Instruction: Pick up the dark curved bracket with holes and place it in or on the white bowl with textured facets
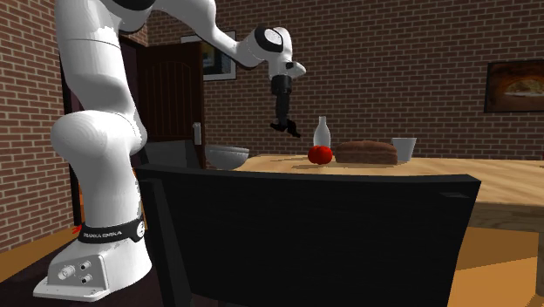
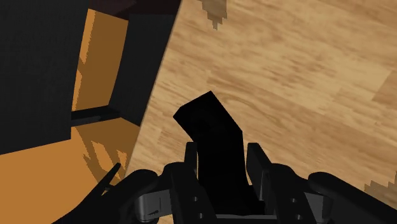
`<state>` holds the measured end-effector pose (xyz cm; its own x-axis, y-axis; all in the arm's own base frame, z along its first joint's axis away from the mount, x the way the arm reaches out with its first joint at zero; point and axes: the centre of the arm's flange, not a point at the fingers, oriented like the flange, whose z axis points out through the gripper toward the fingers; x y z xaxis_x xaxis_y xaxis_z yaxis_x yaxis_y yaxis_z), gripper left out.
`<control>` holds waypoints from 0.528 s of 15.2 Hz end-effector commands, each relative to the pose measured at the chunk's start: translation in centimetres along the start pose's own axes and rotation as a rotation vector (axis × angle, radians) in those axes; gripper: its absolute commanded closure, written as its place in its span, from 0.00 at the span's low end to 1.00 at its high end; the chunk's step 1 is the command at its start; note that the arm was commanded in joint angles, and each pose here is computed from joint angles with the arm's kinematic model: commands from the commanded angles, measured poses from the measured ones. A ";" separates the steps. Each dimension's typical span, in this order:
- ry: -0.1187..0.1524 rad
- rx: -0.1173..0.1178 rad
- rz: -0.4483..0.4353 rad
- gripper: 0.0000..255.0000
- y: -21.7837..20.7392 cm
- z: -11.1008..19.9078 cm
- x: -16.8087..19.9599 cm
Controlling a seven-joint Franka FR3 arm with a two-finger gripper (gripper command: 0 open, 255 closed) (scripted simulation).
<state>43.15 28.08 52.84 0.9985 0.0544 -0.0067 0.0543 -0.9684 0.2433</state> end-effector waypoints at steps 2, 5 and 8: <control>0.000 0.000 0.000 1.00 0.3 -1.2 0.0; 0.000 0.000 0.000 1.00 -2.0 -1.9 -3.2; 0.000 0.000 0.000 1.00 -4.2 -2.5 -6.3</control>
<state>37.72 31.61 54.24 0.9985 0.0552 -0.0068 0.0552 -0.9685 0.2429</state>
